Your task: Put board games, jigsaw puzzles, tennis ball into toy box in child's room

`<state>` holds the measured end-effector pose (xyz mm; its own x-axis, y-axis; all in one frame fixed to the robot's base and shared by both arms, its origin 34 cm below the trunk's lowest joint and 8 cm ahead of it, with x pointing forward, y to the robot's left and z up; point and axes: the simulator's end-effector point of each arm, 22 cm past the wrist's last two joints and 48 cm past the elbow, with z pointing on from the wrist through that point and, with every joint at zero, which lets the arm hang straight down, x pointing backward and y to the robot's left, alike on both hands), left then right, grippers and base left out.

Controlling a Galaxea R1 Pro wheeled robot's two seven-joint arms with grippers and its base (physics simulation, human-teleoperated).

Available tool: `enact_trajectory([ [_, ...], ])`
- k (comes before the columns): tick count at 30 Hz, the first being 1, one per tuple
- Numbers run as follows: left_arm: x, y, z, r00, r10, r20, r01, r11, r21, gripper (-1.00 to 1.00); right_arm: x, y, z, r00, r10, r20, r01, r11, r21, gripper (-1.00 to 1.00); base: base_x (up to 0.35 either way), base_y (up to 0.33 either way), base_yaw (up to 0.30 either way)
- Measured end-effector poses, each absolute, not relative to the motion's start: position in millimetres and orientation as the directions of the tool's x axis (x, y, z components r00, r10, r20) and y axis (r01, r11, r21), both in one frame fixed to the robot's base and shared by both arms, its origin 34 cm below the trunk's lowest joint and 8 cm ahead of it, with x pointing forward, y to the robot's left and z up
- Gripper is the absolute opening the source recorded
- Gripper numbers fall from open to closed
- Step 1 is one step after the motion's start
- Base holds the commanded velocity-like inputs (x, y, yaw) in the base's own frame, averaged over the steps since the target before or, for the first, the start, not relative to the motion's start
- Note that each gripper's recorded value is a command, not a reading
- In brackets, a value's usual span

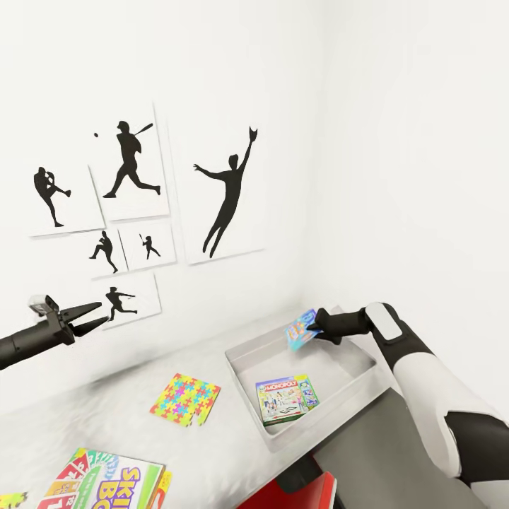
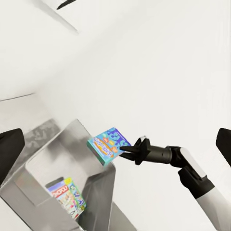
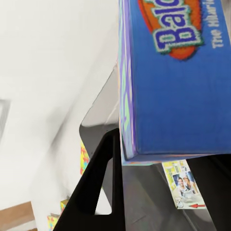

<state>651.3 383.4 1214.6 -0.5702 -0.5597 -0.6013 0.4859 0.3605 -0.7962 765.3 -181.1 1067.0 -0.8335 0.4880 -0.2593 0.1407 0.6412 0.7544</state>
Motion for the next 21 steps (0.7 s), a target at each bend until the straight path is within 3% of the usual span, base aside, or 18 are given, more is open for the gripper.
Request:
enact_trajectory([
  [21, 660.7, 394.6, 1234.8, -0.543, -0.56, -0.627, 0.5, 0.385, -0.776, 1.0, 776.1, -175.2, 1066.7, -0.817, 0.511, -0.267, 0.163, 0.649, 0.743, -1.0, 0.0, 0.0, 0.0],
])
